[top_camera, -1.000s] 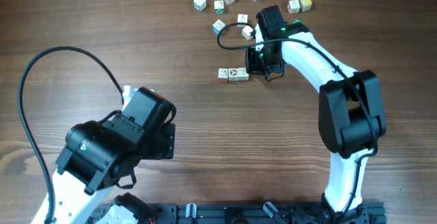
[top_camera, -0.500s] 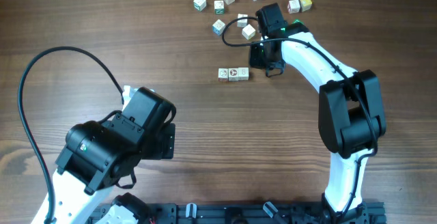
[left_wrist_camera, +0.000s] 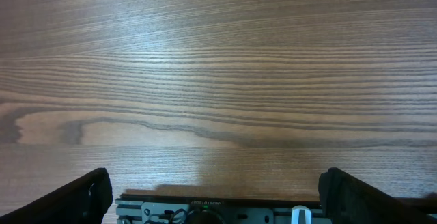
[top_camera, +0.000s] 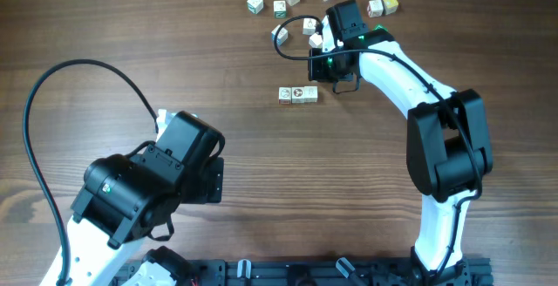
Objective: Form a horizontal line
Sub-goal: 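Raise the right gripper and move it left past the row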
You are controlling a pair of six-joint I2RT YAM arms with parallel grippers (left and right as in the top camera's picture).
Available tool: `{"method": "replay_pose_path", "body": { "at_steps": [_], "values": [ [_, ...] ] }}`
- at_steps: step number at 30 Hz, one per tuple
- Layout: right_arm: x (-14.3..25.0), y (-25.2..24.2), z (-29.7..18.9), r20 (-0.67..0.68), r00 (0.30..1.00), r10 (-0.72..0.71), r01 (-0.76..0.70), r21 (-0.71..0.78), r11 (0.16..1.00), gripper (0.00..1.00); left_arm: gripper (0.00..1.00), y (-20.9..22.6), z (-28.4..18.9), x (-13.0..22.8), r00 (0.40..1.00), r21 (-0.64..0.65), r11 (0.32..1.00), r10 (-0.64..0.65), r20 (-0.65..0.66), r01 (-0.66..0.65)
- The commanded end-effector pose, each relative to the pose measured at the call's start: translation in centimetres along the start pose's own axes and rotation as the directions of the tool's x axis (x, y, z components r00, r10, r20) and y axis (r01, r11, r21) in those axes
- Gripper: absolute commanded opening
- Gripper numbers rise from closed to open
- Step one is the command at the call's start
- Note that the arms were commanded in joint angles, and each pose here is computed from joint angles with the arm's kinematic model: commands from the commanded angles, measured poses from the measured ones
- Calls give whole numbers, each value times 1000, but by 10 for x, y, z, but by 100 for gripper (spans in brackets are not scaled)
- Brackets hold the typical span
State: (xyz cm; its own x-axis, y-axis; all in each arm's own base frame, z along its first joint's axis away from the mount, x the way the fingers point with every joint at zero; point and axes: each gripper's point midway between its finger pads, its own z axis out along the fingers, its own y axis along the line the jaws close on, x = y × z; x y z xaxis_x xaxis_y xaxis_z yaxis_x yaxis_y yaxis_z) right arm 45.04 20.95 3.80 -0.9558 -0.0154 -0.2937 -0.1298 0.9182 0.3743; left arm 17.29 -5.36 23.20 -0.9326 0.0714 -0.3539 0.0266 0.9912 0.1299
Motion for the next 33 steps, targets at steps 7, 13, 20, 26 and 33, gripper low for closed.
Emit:
{"method": "replay_pose_path", "body": {
  "at_steps": [7, 13, 20, 26, 33],
  "values": [
    [-3, 14, 7, 4, 1000, -31, 31, -84, 996, 5, 100, 3, 1, -1, 1000, -17, 1000, -1, 5, 2],
    [1, 47, 3, -15, 998, -58, 52, -250, 967, 4, 100, 3, 1, -1, 1000, -17, 1000, -1, 5, 2],
    [11, 71, 8, -19, 993, -112, 103, -270, 957, 5, 100, 3, 1, -1, 1000, -17, 1000, -1, 5, 2],
    [24, 90, 11, -39, 987, -154, 137, -282, 950, 5, 100, 3, 1, -1, 1000, -17, 1000, -1, 5, 2],
    [34, 100, -4, -60, 984, -167, 144, -277, 950, 5, 100, 3, 1, -1, 1000, -17, 1000, -1, 5, 2]
  ]
}}
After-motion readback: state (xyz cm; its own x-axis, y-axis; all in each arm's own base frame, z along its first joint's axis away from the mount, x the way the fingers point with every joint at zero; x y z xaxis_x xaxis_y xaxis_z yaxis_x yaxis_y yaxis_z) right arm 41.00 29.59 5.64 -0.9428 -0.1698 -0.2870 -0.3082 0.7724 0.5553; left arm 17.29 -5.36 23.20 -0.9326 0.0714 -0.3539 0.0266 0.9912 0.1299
